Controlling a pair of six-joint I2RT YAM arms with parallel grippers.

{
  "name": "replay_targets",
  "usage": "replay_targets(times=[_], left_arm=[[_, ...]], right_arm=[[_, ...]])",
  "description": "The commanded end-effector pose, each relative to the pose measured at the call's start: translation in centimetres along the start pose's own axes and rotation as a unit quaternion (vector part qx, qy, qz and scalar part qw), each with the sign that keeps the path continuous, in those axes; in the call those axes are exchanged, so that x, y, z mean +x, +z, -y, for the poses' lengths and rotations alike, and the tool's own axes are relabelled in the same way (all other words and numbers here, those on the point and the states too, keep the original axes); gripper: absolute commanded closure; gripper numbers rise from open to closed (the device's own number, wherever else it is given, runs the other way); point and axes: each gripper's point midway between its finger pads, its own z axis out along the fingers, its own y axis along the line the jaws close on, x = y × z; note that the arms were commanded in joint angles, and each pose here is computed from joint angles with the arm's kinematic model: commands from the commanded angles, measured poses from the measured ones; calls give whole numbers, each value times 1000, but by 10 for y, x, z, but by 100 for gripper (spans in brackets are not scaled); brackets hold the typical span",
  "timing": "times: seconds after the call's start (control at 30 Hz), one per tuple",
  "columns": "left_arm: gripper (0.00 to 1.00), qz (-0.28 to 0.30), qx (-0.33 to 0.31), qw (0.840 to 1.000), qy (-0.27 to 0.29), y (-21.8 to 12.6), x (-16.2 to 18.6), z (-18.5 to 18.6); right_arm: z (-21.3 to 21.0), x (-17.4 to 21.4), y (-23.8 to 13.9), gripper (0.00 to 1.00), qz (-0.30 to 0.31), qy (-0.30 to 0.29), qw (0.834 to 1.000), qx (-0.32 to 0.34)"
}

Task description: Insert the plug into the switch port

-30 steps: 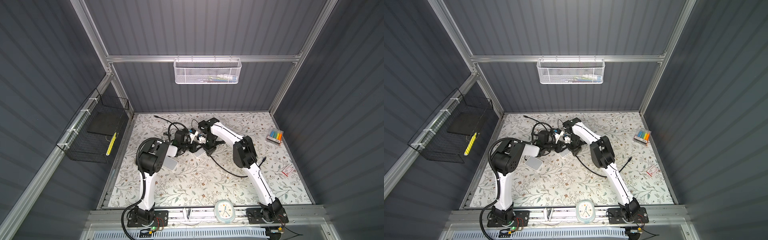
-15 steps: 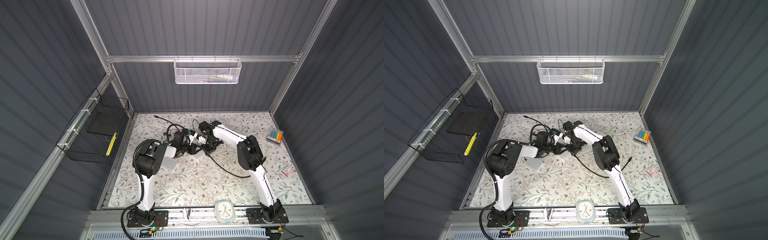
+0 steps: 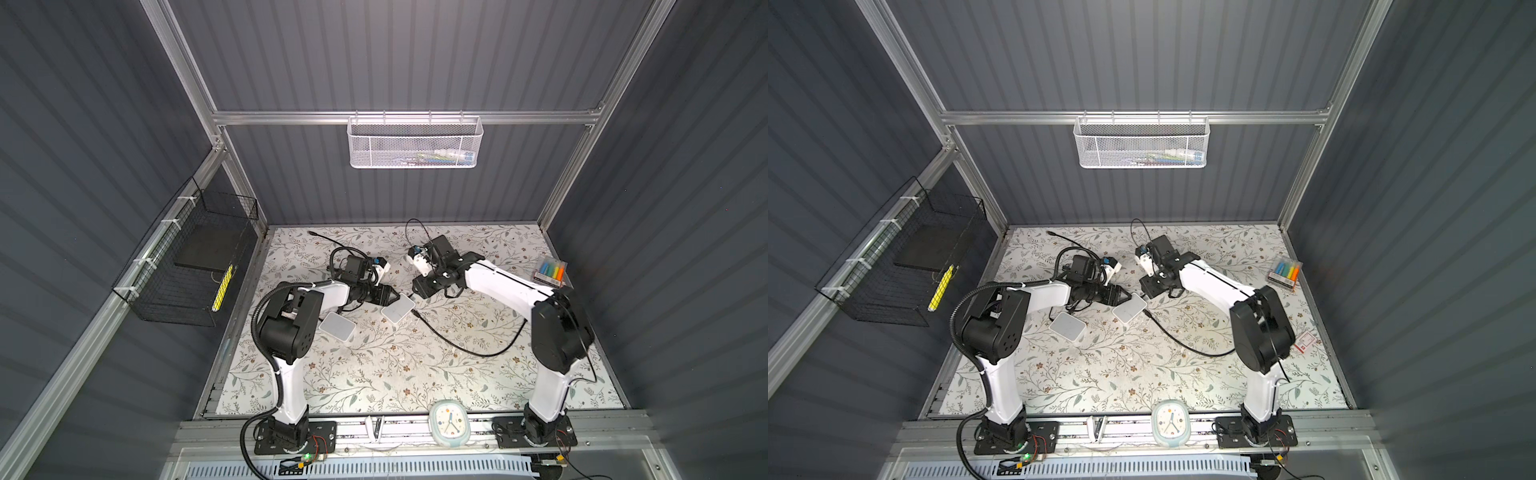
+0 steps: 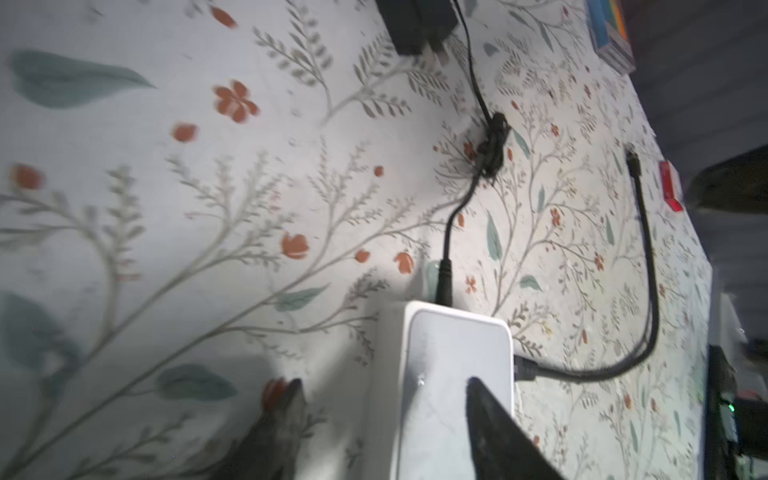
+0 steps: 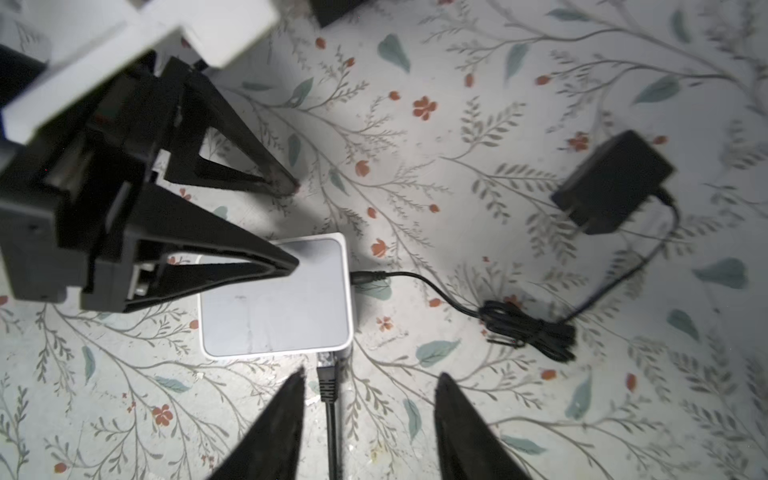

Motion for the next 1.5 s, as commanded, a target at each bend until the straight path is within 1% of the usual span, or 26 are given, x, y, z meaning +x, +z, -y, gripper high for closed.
replay_targets(times=[0.0, 0.1, 0.2, 0.27, 0.37, 0.43, 0.53, 0.67, 0.7, 0.77, 0.83, 0.93, 1.0, 1.03, 1.07, 1.1, 1.13, 1.17, 1.2, 1.27, 1.3, 1.33, 1.37, 1.4, 1.43, 1.47], left_arm=[[0, 90, -80, 993, 14, -45, -59, -12], [0, 157, -162, 974, 35, -90, -91, -23], [0, 232, -258, 936, 51, -145, -108, -33], [0, 278, -322, 903, 55, -182, -107, -41], [0, 311, -415, 854, 48, -216, -81, -67], [0, 322, -459, 828, 20, -232, -56, -89], [0, 322, -491, 809, -24, -240, -14, -120], [0, 324, -516, 792, -37, -240, 16, -142], [0, 315, -510, 800, -32, -239, 16, -141], [0, 322, -499, 804, -17, -238, 10, -143], [0, 284, -496, 821, -5, -230, 11, -146], [0, 265, -504, 822, -10, -226, 28, -154], [0, 274, -499, 822, -9, -221, 42, -158], [0, 280, -495, 822, -6, -221, 43, -158], [0, 278, -476, 834, 8, -217, 39, -154], [0, 294, -467, 834, 14, -218, 34, -152], [0, 307, -446, 840, 12, -215, 32, -155], [0, 296, -429, 853, 9, -206, 34, -161], [0, 292, -426, 856, 6, -199, 36, -167], [0, 297, -409, 863, 13, -185, 37, -175], [0, 280, -403, 871, 8, -182, 39, -175], [0, 265, -398, 878, 4, -180, 41, -177], [0, 279, -389, 878, 15, -178, 35, -175], [0, 265, -386, 883, 11, -175, 39, -176], [0, 256, -387, 886, 8, -175, 39, -177], [0, 269, -388, 882, 13, -176, 36, -177]], right_arm=[[40, -6, -25, 1, 64, 41, 995, 63], [74, -5, -60, 1, 123, 78, 982, 118], [109, 0, -103, 1, 194, 121, 957, 178], [135, 7, -132, 1, 242, 157, 931, 224], [169, 33, -163, 1, 283, 195, 890, 298], [190, 55, -174, 1, 282, 221, 867, 347], [217, 93, -186, 1, 257, 276, 832, 407], [228, 123, -187, 1, 264, 276, 808, 450], [228, 127, -187, 1, 268, 274, 804, 454], [228, 134, -184, 1, 287, 269, 798, 456], [228, 140, -181, 1, 297, 266, 794, 460], [228, 153, -170, 1, 290, 265, 796, 461], [229, 160, -165, 1, 310, 259, 789, 463], [227, 162, -161, 1, 320, 255, 791, 455], [228, 162, -159, 1, 336, 251, 789, 449], [228, 162, -160, 1, 342, 247, 786, 450], [229, 158, -161, 1, 354, 248, 787, 441], [231, 157, -158, 1, 362, 254, 789, 426], [233, 156, -151, 1, 357, 255, 797, 414], [239, 157, -143, 1, 359, 255, 797, 413], [236, 155, -138, 1, 356, 247, 807, 402], [232, 152, -131, 1, 343, 242, 824, 381], [230, 149, -127, 1, 344, 234, 831, 370], [230, 151, -121, 1, 344, 229, 834, 367], [231, 146, -124, 1, 367, 217, 825, 372], [229, 149, -120, 1, 357, 219, 830, 368]])
